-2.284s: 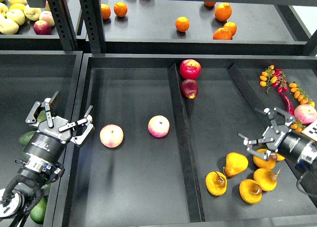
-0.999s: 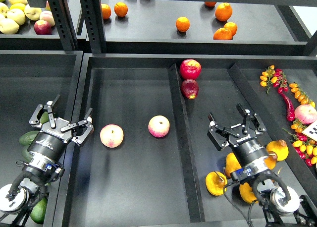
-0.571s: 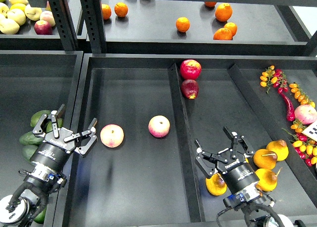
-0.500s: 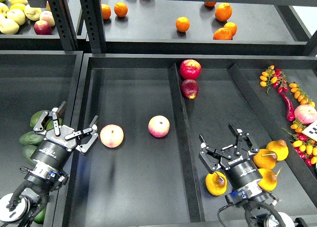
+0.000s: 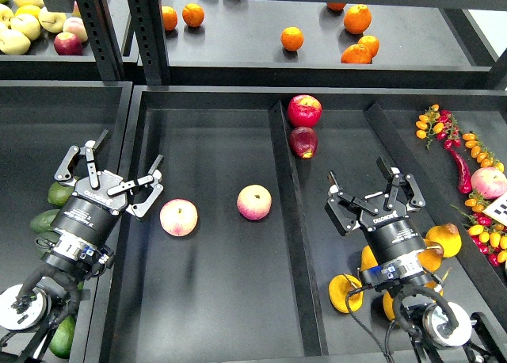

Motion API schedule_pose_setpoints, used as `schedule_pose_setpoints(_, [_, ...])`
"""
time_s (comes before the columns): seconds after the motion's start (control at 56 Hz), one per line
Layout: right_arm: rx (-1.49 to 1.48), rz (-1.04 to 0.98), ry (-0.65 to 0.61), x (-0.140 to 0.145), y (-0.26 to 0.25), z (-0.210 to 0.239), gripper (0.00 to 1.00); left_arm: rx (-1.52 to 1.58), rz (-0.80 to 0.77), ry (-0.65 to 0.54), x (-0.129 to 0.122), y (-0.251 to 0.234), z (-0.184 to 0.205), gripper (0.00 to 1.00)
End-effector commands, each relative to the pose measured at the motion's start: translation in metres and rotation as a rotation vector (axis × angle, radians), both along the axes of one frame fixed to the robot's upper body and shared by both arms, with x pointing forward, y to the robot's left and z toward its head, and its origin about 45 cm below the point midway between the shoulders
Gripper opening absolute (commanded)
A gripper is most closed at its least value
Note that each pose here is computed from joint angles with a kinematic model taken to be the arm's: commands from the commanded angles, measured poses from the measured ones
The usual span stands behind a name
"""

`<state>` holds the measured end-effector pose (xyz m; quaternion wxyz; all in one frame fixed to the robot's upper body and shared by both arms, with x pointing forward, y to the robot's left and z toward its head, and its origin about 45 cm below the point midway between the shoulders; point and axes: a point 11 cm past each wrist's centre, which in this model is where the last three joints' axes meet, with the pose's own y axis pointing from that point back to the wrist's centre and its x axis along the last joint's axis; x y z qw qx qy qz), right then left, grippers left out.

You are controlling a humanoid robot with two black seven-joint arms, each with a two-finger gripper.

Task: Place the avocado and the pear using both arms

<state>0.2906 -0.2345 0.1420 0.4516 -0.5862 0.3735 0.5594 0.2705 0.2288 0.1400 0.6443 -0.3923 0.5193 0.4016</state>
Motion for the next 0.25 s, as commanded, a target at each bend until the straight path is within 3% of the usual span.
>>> schedule_pose_setpoints(0.0, [0.007,0.004,-0.002,-0.0006,0.0018,-0.0001,1.00,-0.006,0.005,-0.003,-0.0023,-0.0022,-0.0011,0.99])
schedule_pose_setpoints(0.232, [0.006,0.006,-0.001,-0.0008,0.0024,-0.0003,1.00,-0.008,0.013,-0.003,-0.0025,-0.0016,-0.0015,0.99])
